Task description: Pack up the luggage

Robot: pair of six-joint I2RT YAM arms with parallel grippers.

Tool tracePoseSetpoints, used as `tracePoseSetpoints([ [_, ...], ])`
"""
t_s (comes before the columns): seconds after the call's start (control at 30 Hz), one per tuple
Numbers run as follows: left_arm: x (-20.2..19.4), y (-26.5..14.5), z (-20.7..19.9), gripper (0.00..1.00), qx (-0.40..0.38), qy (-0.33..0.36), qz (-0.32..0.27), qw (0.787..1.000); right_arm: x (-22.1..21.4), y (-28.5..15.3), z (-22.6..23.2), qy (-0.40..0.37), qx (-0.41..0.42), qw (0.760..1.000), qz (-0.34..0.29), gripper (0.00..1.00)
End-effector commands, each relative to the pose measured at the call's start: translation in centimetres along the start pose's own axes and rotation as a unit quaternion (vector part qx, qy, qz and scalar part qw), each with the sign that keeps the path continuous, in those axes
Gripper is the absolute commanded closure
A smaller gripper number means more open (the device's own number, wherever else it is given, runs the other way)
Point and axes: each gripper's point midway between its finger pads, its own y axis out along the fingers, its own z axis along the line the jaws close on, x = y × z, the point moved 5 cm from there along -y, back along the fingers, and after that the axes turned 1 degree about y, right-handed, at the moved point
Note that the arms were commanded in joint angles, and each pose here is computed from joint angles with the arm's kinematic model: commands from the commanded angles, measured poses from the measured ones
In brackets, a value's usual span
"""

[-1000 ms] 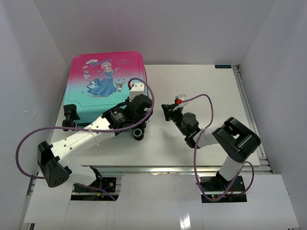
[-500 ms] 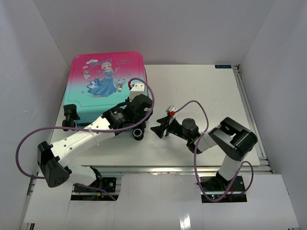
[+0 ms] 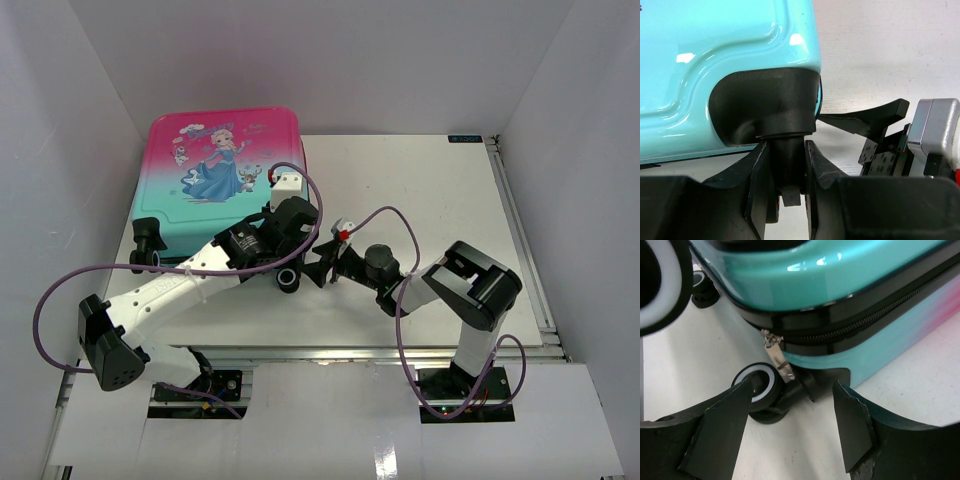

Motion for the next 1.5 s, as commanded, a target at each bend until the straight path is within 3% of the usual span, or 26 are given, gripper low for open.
tracePoseSetpoints([
  [0.0,6.5,-3.0,-0.8,1.0,-0.04,-0.062,-0.105,0.992,8.7,1.2,1.5,-0.059,0.024,0.977,-0.203,0.28],
  [0.23,6.7,-3.1,-0.9,1.0,-0.046,-0.064,-0.108,0.991,8.1,3.4,1.6,-0.05,0.004,0.98,-0.194,0.3],
  [0.47,6.6,-2.8,-1.3,1.0,-0.05,-0.061,-0.105,0.991,7.7,4.7,1.2,-0.042,-0.059,0.98,-0.187,0.38],
  [0.67,6.7,-2.9,-1.5,1.0,-0.055,-0.063,-0.107,0.991,8.0,4.5,1.0,-0.028,-0.105,0.973,-0.203,0.63],
  [0.9,6.8,-3.0,-1.8,1.0,-0.06,-0.063,-0.108,0.99,8.3,4.1,1.1,-0.031,-0.125,0.968,-0.216,0.79],
  [1.0,6.7,-3.0,-1.8,1.0,-0.06,-0.063,-0.108,0.99,8.4,3.9,1.0,-0.033,-0.129,0.966,-0.22,0.91],
  [1.27,6.6,-3.9,-0.4,1.0,-0.05,-0.07,-0.12,0.989,8.8,1.4,-1.3,-0.05,-0.227,0.948,-0.217,0.92],
  [1.47,6.4,-4.1,0.5,1.0,-0.034,-0.071,-0.125,0.989,9.6,-0.5,-2.0,-0.051,-0.253,0.94,-0.224,0.92],
])
